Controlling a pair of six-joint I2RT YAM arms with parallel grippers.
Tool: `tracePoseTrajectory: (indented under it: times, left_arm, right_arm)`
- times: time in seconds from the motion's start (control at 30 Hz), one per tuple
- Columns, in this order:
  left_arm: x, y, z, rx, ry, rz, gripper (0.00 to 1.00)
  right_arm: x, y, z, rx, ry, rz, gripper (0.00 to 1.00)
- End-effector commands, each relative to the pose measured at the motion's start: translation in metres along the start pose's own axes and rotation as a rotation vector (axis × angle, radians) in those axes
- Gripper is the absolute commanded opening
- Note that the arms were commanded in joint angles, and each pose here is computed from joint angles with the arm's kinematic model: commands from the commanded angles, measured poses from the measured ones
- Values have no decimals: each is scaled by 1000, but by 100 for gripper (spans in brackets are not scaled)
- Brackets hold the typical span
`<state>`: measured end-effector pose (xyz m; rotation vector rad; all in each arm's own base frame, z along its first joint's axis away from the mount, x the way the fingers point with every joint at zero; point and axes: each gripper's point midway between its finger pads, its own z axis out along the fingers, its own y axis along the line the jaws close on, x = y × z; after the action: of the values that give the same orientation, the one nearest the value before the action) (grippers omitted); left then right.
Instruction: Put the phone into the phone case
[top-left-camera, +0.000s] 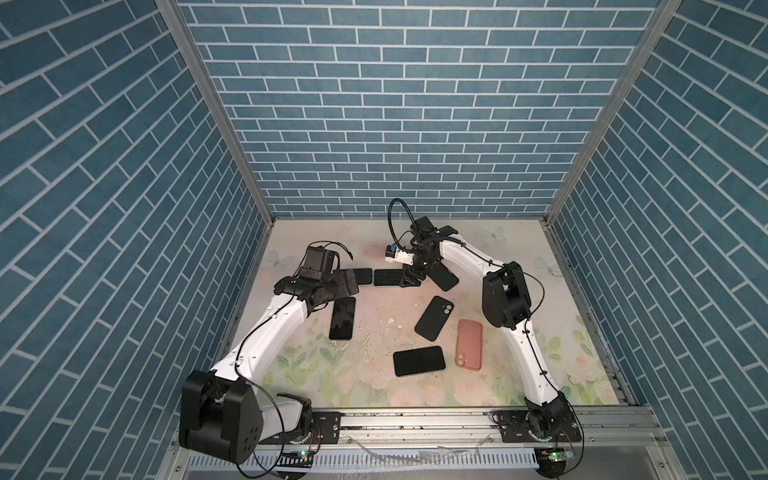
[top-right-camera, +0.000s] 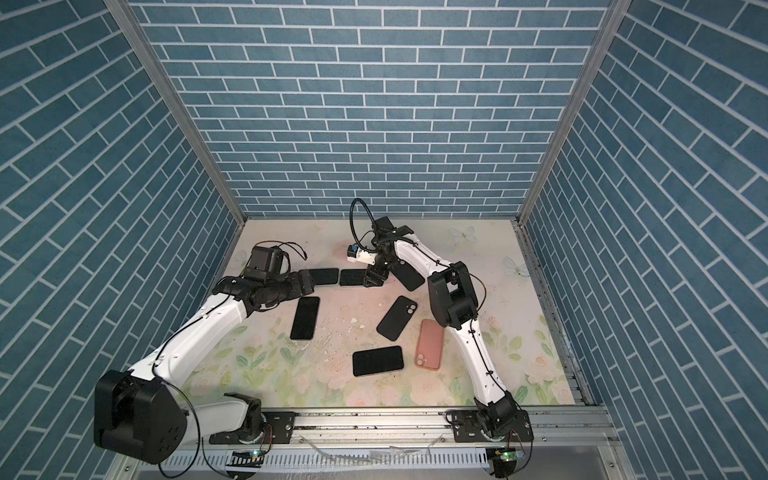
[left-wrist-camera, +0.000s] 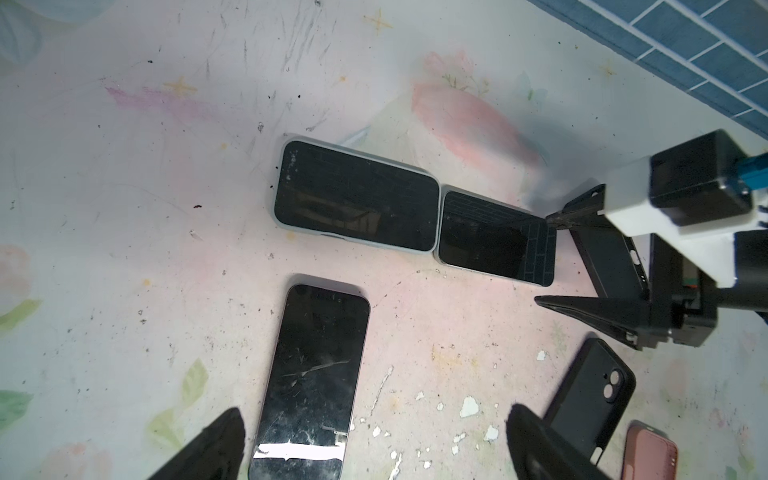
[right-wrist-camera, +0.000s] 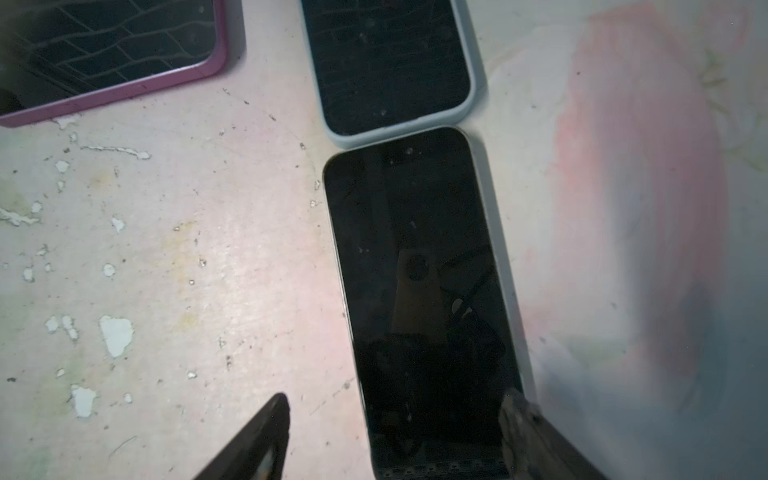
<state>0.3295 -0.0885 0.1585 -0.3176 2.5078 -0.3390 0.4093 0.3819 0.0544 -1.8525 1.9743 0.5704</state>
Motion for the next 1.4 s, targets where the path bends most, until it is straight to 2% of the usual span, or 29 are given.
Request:
tracePoseTrajectory:
  times: [0.0,0.43,0.7,1.0,1.2,1.37]
  left_arm:
    - [4,1,3,-4,11,23,99]
    - [4,-3,10,12,23,26,100]
    - [3,-3,11,9,25,32,100]
    - [4,-8,8,38,32,42,100]
    - [6,-13,4,68,36,53,99]
    - [11,-24,5,134,68,51,100]
  right_arm:
    - [0,-2,6,6,18,-69,80]
    - [9,-14,32,32,47,-110,85]
    - [22,-10,44,8,81,-130,83]
    - [42,21,49,-14,170,-180,66]
    - [53,53,40,-2,156,-208,59]
    - [62,84,32,-27,149,-186,55]
